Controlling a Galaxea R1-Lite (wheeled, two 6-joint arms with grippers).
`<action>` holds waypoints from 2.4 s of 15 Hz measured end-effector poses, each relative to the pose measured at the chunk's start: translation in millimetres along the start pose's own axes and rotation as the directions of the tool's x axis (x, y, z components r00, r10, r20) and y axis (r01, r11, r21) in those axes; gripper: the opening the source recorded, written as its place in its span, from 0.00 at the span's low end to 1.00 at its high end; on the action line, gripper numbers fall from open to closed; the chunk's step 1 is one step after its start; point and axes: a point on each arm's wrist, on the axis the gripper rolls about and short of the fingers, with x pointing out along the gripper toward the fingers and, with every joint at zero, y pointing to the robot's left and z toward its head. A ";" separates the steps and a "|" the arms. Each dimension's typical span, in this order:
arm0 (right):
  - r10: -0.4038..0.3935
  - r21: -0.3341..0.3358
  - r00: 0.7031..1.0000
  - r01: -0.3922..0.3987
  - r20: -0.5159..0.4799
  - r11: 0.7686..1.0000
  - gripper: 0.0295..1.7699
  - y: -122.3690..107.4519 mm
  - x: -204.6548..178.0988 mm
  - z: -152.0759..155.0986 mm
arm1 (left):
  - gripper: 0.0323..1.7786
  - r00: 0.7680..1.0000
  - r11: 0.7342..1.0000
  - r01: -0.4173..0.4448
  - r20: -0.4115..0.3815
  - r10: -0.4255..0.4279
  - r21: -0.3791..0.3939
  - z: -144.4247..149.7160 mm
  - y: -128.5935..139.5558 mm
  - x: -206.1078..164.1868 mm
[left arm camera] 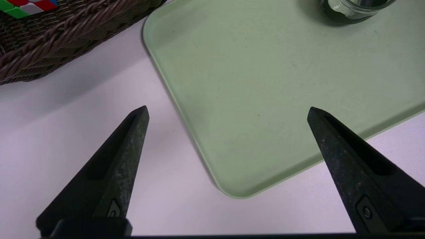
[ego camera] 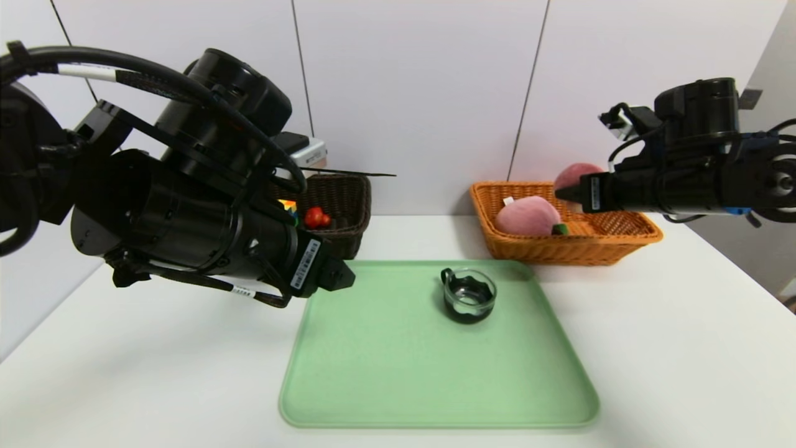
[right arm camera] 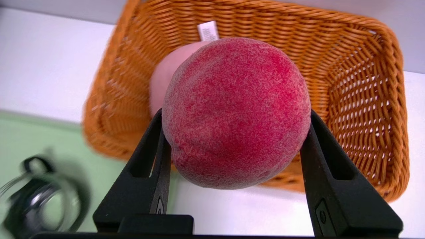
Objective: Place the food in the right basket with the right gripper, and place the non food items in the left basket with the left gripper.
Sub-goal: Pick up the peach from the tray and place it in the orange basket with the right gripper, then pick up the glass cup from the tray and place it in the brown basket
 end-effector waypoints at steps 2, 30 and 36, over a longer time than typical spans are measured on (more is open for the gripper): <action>-0.045 0.014 0.999 0.045 -0.009 0.999 0.60 -11.9 21.0 -1.0 | 0.95 1.000 1.000 -0.001 -0.001 0.001 -0.002 -0.2 0.3 0.3; -0.093 0.056 0.991 0.098 -0.094 0.994 0.93 -41.0 -20.7 22.1 | 0.95 0.996 0.999 0.026 0.084 -0.023 -0.027 7.2 -2.9 -0.8; 0.007 0.134 0.991 0.011 -0.137 0.991 0.95 -28.7 -115.2 22.9 | 0.95 0.996 0.997 0.064 0.062 -0.061 -0.042 17.1 -35.9 22.7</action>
